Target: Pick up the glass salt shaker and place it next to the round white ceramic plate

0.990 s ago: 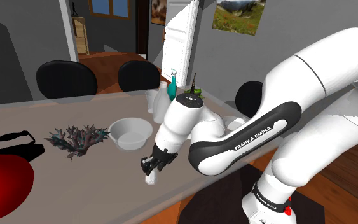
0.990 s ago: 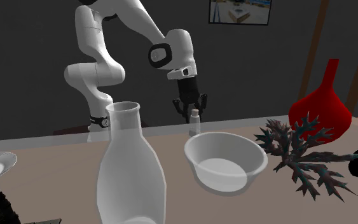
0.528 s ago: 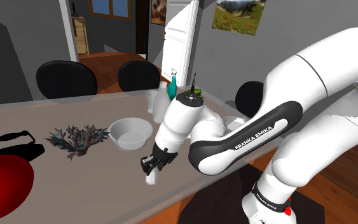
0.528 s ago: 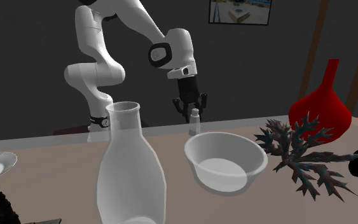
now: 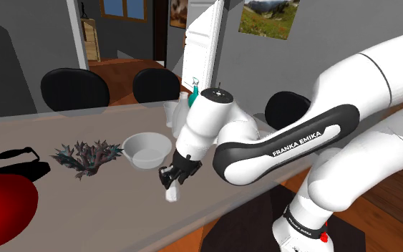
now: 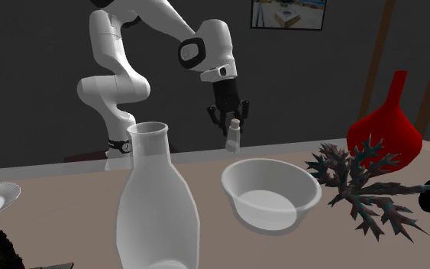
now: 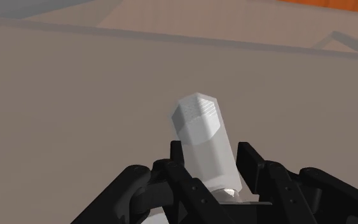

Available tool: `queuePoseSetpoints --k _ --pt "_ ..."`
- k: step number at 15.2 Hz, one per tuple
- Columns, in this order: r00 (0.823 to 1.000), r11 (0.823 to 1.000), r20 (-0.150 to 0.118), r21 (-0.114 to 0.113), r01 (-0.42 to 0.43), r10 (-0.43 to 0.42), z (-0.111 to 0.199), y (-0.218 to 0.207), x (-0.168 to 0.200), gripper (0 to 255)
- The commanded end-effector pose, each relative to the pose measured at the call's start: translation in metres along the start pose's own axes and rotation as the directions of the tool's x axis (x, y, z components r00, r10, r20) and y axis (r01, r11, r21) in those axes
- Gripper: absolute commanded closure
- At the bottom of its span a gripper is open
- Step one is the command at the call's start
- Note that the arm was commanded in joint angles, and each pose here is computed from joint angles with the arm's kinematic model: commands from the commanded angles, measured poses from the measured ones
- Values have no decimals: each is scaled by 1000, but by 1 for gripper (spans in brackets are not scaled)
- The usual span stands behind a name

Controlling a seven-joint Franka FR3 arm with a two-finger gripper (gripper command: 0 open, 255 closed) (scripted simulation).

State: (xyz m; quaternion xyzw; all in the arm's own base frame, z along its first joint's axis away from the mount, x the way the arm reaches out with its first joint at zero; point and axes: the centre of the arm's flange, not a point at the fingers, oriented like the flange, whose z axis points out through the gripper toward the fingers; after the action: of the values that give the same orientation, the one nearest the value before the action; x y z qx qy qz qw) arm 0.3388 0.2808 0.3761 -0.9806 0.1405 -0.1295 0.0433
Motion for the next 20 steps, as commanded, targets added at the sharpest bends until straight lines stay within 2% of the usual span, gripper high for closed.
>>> queuePoseSetpoints --k 1,20 --pt "1000 1000 1 0 0 0 -10 -2 3 255" --pt "1000 1000 1 0 0 0 -107 -14 27 255"
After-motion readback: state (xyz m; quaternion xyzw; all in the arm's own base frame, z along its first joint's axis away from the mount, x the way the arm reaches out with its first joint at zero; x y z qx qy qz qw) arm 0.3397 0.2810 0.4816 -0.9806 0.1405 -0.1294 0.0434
